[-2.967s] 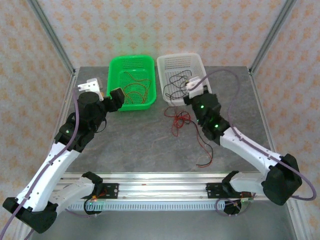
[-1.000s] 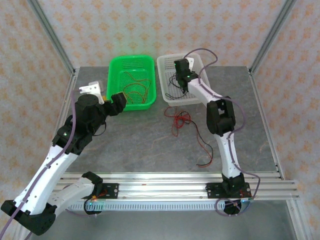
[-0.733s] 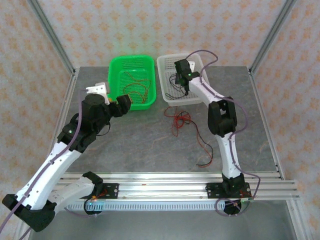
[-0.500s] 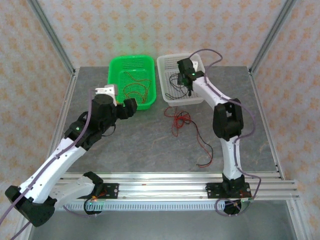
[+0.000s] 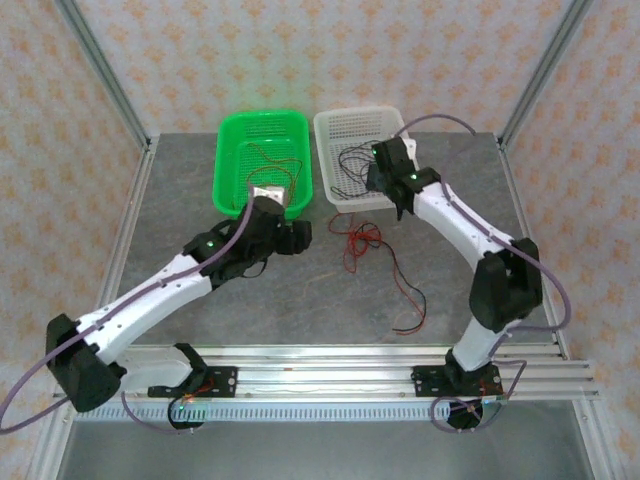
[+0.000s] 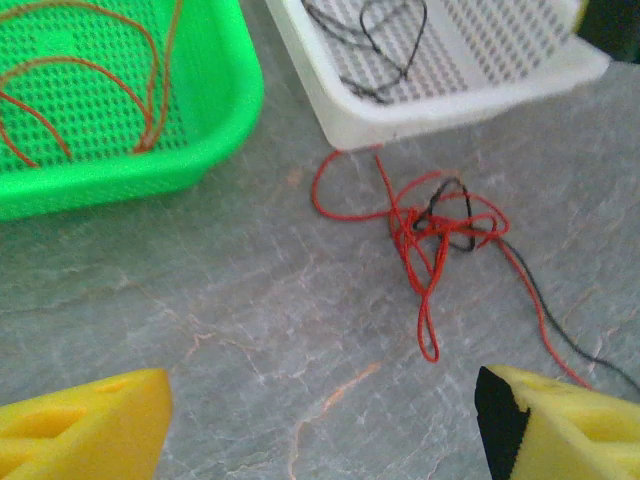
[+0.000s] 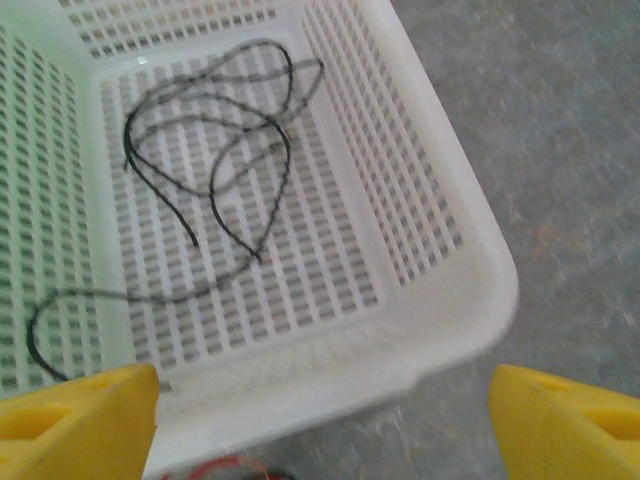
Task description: Untangle the cables
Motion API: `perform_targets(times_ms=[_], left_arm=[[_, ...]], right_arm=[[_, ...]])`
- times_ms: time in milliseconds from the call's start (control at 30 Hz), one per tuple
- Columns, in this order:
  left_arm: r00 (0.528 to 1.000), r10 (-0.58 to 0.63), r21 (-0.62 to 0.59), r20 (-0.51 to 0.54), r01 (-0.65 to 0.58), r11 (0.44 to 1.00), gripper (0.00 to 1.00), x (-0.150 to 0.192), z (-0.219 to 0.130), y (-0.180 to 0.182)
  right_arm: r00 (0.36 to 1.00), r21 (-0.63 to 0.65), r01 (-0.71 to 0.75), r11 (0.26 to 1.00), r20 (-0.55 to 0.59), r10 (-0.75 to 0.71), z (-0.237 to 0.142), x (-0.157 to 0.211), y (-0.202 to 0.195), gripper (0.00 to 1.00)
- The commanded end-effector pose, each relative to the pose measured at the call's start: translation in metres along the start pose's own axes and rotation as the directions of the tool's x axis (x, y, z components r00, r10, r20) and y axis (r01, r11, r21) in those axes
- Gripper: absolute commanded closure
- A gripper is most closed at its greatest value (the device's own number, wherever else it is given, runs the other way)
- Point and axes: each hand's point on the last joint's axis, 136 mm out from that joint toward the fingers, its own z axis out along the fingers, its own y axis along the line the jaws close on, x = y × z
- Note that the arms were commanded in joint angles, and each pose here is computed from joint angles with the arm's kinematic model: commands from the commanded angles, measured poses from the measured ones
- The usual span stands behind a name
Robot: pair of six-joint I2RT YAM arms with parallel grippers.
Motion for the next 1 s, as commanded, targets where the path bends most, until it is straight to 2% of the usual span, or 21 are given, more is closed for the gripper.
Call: perform_targets(times_ms=[0,233,500,733,967], left_arm=[[0.998,0.049,-0.024,-0.043,-0.05,0.998,0.21,0.014,0.018,-0.008],[0.977,0.153,-0.004,-0.148,-0.156,0.988,0.28,0.05,0.066,-0.046],[0.971,0.16,-0.042,-0.177,-0.17,0.985,0.34,0.063,0.12,-0.057],[0.973,0.159,-0.024,-0.166,-0.165,0.986,0.38,0.067,0.145,-0.067],[0.975,0.16,-0.048,-0.156,-0.17,0.984,0.52,0.069,0.158,-0.066]], right_arm=[[0.997,-0.046,-0.081,0.996,0.014,0.081,-0.024,0.012,-0.007,0.15],[0.986,-0.102,-0.168,0.981,-0.006,0.168,-0.053,0.061,-0.028,0.15],[0.972,-0.15,-0.236,0.96,-0.037,0.233,-0.064,0.094,-0.039,0.2],[0.962,-0.167,-0.271,0.948,-0.06,0.265,-0.062,0.112,-0.042,0.23],[0.958,-0.185,-0.286,0.94,-0.081,0.275,-0.059,0.121,-0.04,0.27]])
